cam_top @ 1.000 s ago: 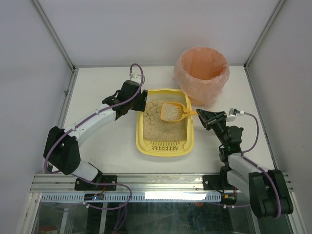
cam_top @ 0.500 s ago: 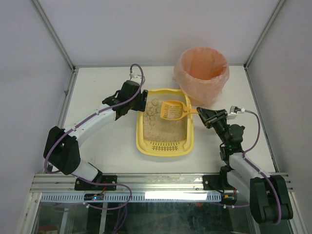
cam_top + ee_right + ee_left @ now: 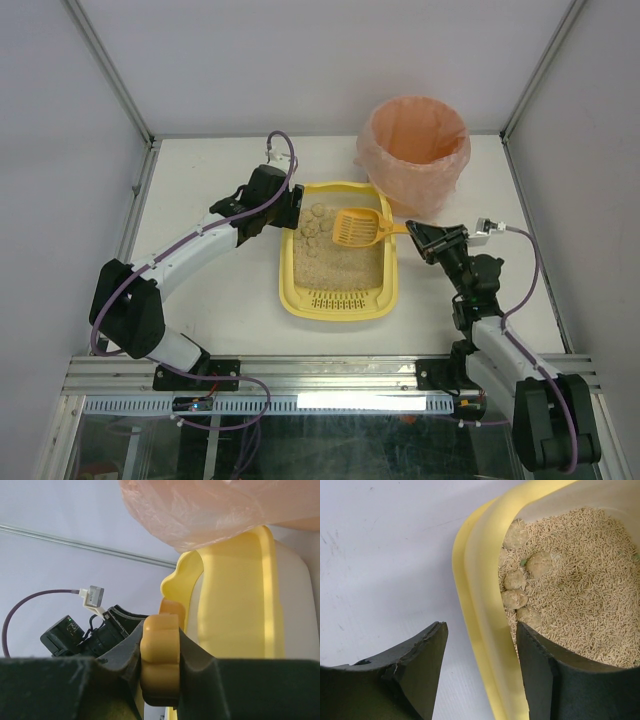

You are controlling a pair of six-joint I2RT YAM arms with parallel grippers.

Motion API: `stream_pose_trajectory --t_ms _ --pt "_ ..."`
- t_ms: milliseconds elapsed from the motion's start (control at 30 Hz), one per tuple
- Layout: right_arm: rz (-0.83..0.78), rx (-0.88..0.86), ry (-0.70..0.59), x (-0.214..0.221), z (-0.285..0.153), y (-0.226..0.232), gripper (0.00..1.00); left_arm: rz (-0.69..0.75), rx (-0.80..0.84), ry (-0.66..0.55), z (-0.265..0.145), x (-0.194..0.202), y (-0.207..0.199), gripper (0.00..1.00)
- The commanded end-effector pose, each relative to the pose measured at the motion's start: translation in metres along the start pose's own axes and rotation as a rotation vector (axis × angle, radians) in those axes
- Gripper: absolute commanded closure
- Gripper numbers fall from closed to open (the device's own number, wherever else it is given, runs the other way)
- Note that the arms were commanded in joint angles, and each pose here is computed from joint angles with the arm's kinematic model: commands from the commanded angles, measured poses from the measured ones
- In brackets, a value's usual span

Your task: Clean the litter box

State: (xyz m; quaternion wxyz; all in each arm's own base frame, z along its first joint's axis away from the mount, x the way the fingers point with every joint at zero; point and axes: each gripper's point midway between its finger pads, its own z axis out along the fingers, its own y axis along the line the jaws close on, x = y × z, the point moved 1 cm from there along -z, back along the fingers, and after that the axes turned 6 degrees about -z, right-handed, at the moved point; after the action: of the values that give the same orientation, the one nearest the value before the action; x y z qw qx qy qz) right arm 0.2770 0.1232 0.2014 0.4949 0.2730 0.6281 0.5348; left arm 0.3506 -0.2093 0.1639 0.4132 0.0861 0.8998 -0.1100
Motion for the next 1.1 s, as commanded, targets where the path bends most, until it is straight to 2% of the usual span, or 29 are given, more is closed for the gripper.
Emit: stream_pose_trajectory --t_ms 0,67,133,233,300,500,700,933,1067 --pt "-0.116 -0.106 -0.004 -0.009 0.010 0.037 1.00 -0.012 0.030 -0.073 -0.009 -0.020 -0.008 0.41" --pt "-0.092 -0.012 -0.054 -0.028 0.011 0.022 1.00 -0.012 0.033 -0.071 -0.009 -0.020 -0.009 0.41" --pt "-0.157 0.036 -0.045 -0.036 0.015 0.027 1.00 -0.009 0.036 -0.063 -0.008 -0.017 -0.009 0.41" --pt "-0.245 0.071 0.067 -0.024 0.032 0.044 1.00 -0.010 0.056 -0.057 -0.007 -0.017 -0.013 0.41" --pt "-0.341 0.133 0.096 -0.019 0.039 0.042 1.00 -0.010 0.069 -0.052 -0.005 -0.018 -0.016 0.43" --pt "-0.531 0.282 0.062 -0.014 0.052 0.047 1.00 -0.008 0.070 -0.029 -0.002 -0.011 -0.016 0.45" --pt "-0.736 0.469 0.095 0.004 0.071 0.038 1.00 -0.003 0.088 0.000 0.004 -0.006 -0.021 0.46" --pt "-0.798 0.566 0.114 0.021 0.097 0.018 1.00 0.003 0.074 0.042 0.012 0.004 -0.019 0.48" --pt "-0.782 0.581 0.137 0.033 0.109 0.003 1.00 0.007 0.079 0.061 0.015 0.008 -0.021 0.50"
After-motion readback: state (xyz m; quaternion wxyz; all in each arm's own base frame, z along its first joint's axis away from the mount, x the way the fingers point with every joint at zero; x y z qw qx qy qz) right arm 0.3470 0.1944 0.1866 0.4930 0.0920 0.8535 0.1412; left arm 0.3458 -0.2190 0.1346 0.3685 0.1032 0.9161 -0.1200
